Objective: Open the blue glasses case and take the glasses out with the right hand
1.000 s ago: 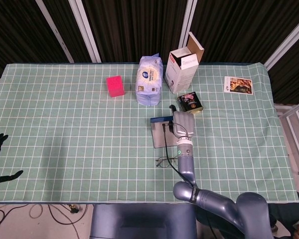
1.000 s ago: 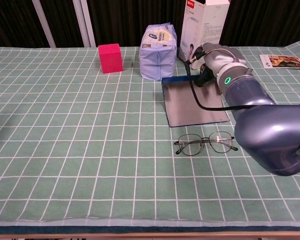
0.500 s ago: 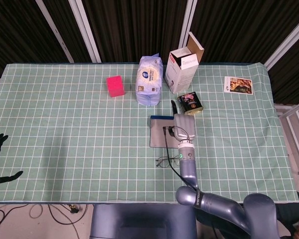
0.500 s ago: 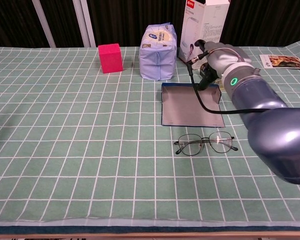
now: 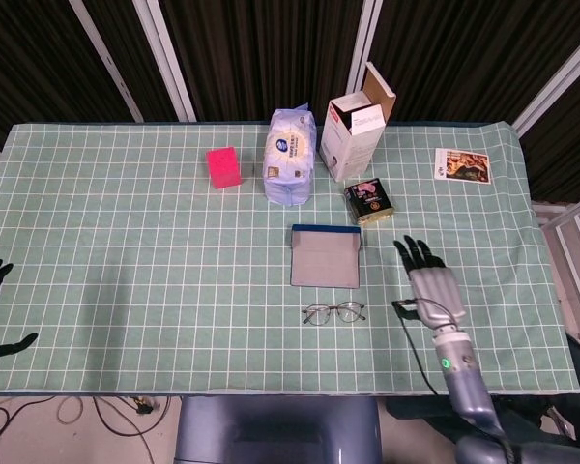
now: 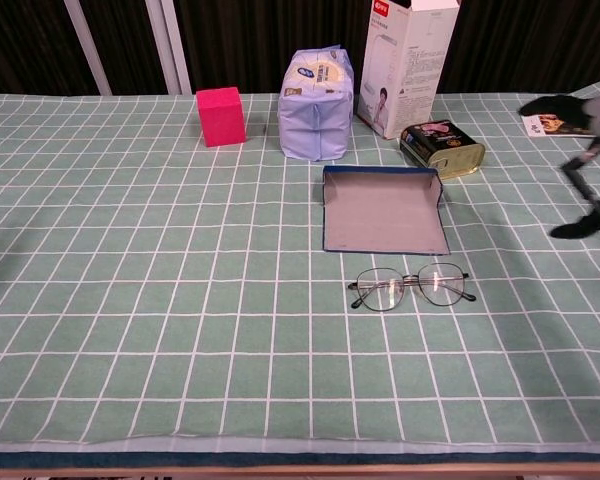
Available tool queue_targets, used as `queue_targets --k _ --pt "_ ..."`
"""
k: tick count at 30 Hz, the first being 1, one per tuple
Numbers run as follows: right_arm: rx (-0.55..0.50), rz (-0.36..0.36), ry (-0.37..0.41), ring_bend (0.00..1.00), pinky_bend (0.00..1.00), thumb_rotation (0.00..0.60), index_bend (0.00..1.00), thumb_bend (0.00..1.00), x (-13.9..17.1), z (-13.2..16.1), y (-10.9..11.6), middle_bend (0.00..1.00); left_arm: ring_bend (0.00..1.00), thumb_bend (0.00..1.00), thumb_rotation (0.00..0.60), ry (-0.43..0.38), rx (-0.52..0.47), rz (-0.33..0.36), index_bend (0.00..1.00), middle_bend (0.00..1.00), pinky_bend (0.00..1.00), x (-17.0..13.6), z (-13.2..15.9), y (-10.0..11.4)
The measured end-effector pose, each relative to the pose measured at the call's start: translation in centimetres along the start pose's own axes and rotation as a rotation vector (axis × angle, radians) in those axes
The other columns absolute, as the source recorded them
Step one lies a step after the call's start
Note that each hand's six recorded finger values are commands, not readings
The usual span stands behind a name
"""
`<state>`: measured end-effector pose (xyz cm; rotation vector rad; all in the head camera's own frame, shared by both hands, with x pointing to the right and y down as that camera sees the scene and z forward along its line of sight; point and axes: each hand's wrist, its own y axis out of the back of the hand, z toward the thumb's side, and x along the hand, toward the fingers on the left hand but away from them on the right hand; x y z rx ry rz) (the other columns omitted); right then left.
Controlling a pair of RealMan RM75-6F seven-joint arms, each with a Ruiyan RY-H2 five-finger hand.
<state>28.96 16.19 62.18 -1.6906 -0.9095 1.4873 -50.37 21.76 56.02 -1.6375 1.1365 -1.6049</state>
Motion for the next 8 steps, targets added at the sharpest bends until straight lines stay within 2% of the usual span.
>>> queue_targets --k 5,8 --pt "0.004 0.004 -0.044 0.00 0.25 0.600 0.00 0.07 5.0 -4.9 0.4 0.00 0.00 0.00 0.600 -0.014 0.042 0.019 0.00 0.00 0.00 -0.1 0.2 0.1" --pt "-0.008 0.001 -0.070 0.00 0.25 0.600 0.00 0.07 6.9 -6.6 0.5 0.00 0.00 0.00 0.600 -0.019 0.057 0.029 0.00 0.00 0.00 -0.3 0.2 0.0"
